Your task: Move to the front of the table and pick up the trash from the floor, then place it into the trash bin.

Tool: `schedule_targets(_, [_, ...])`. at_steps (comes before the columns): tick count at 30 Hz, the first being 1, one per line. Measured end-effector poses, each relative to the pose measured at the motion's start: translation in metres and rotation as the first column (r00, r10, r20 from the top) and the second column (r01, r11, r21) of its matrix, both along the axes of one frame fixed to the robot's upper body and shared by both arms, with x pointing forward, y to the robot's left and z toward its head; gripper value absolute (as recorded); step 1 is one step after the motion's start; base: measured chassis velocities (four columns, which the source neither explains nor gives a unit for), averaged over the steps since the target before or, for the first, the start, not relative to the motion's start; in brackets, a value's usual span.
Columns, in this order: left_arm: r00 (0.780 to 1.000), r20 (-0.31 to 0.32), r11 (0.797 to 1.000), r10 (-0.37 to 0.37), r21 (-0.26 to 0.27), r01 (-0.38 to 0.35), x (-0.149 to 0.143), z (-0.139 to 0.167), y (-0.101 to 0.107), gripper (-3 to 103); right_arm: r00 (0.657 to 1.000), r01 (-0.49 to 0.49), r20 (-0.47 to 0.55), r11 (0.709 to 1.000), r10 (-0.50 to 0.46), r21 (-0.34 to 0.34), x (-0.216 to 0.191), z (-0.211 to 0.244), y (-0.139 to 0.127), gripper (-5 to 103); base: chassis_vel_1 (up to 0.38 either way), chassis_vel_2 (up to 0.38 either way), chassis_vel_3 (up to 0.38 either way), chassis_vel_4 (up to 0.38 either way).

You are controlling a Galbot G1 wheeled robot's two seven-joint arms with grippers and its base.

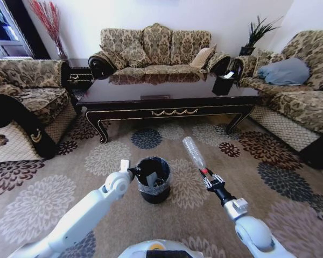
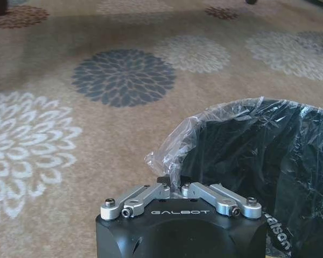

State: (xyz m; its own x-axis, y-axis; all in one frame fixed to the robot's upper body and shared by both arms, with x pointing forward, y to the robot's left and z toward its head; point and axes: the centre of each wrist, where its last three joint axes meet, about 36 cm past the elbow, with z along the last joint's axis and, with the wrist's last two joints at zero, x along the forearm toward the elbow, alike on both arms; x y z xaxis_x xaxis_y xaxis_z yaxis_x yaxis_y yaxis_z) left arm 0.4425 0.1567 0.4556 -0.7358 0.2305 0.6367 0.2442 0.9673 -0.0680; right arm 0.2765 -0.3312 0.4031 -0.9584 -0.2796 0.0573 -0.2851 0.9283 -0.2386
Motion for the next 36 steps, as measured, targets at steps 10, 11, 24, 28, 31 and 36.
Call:
schedule_targets(10, [0.997, -0.005, 0.997, -0.074, 0.011, 0.074, 0.004, -0.002, -0.039, 3, 1.0, -0.023, 0.012, 1.0, 0.023, 0.008, -0.021, 0.017, 0.011, 29, 0.0, 0.0, 0.0, 0.0])
schedule_targets(11, [0.996, -0.006, 0.996, -0.084, 0.011, 0.084, 0.004, -0.002, -0.045, 3, 0.999, -0.028, 0.014, 1.0, 0.028, 0.007, -0.023, 0.018, 0.013, 29, 0.0, 0.0, 0.0, 0.0])
schedule_targets(24, [0.993, -0.027, 0.994, -0.112, -0.002, 0.112, 0.008, -0.007, -0.083, 3, 0.998, -0.061, 0.002, 0.998, 0.061, 0.0, -0.039, 0.012, 0.028, 29, 0.0, 0.0, 0.0, 0.0])
schedule_targets(28, [0.991, -0.026, 0.992, -0.129, -0.001, 0.129, 0.008, -0.006, -0.099, 3, 0.998, -0.07, -0.005, 0.997, 0.07, 0.008, -0.042, 0.01, 0.033, 29, 0.0, 0.0, 0.0, 0.0])
schedule_targets(31, [0.99, -0.024, 0.99, -0.139, 0.0, 0.139, 0.007, -0.005, -0.105, 3, 0.997, -0.075, -0.01, 0.997, 0.075, 0.011, -0.044, 0.009, 0.035, 29, 0.0, 0.0, 0.0, 0.0])
schedule_targets(36, [0.988, -0.025, 0.989, -0.149, 0.009, 0.15, 0.005, -0.005, -0.11, 3, 0.997, -0.079, -0.018, 0.997, 0.079, 0.007, -0.045, 0.004, 0.035, 29, 0.0, 0.0, 0.0, 0.0])
